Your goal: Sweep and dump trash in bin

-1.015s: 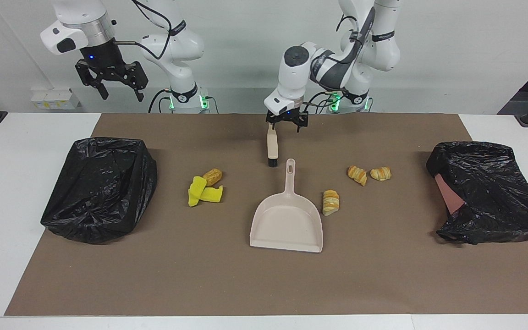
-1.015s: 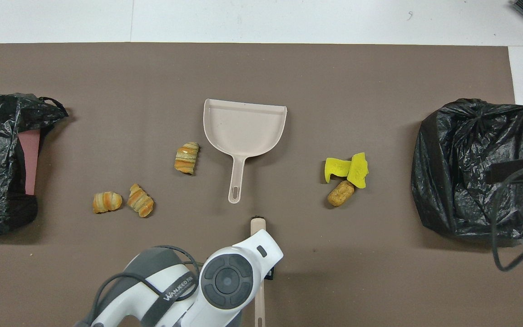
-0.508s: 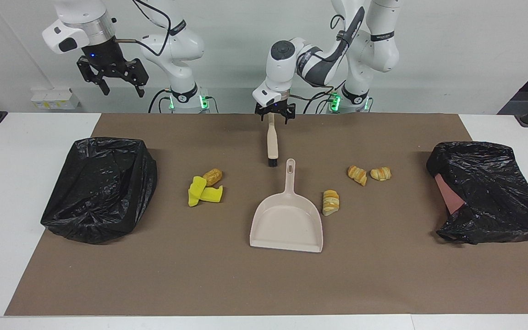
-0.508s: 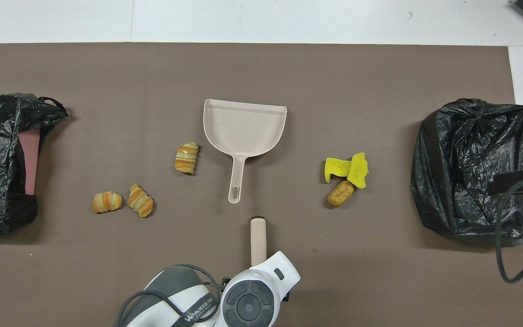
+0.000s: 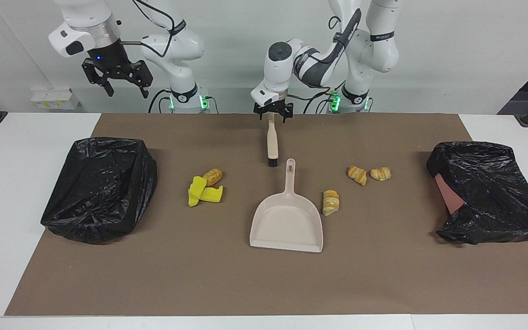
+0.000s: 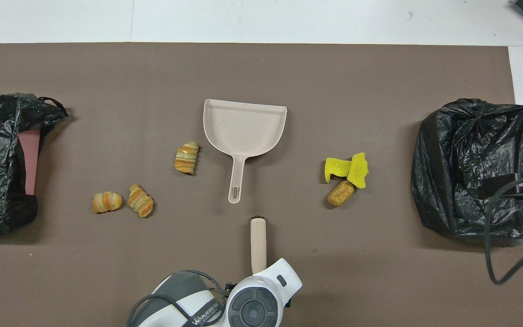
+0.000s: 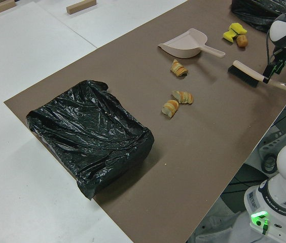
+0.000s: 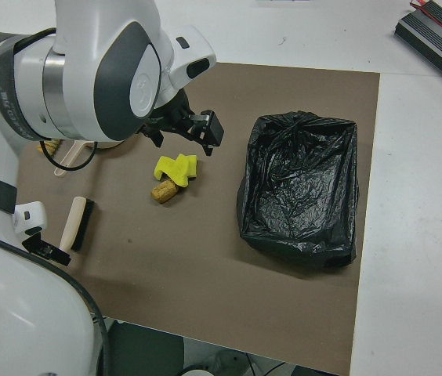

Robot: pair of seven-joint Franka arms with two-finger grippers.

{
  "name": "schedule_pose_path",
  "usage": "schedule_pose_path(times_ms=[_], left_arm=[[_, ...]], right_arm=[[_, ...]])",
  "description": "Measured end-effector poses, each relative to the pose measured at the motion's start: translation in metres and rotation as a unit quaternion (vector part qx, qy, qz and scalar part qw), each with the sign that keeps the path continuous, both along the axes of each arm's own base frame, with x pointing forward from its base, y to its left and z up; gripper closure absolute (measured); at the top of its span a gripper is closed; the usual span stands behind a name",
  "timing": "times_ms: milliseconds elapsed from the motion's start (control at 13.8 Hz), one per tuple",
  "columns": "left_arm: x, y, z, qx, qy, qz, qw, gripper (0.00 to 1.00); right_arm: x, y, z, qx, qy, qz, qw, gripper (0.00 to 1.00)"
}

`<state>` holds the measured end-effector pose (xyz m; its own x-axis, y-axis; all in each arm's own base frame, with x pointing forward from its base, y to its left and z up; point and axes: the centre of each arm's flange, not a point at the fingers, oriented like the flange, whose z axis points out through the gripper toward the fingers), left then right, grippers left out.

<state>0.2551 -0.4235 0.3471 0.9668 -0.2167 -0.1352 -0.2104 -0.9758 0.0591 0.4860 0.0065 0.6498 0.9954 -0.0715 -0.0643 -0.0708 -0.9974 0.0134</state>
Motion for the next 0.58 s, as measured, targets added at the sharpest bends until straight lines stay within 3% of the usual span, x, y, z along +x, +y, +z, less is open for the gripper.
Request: schedule_pose_path(times_ms=[73, 145, 290, 508, 580], left_arm=[[-0.002, -0.003, -0.007, -0.001, -0.001, 0.000, 1.000, 0.03], [-0.003, -0.005, -0.011, -0.001, -0.002, 0.000, 1.000, 0.11], [-0.003, -0.007, -0.015, 0.000, -0.002, 0.003, 1.000, 0.41], [0.002, -0.005, -0.009, 0.002, 0.001, 0.014, 1.000, 0.74], [0.005, -0.003, -0.005, 0.007, 0.006, 0.017, 1.000, 0.74]], right_arm=[[0.000, 0.000, -0.006, 0.000, 0.006, 0.000, 1.000, 0.00], [0.000, 0.000, -0.009, 0.000, 0.007, 0.000, 1.000, 0.00], [0.001, 0.001, -0.012, 0.001, 0.008, 0.001, 1.000, 0.00], [0.001, 0.014, -0.020, 0.019, 0.014, 0.010, 1.000, 0.00], [0.001, 0.021, -0.022, 0.020, 0.012, 0.017, 1.000, 0.00]])
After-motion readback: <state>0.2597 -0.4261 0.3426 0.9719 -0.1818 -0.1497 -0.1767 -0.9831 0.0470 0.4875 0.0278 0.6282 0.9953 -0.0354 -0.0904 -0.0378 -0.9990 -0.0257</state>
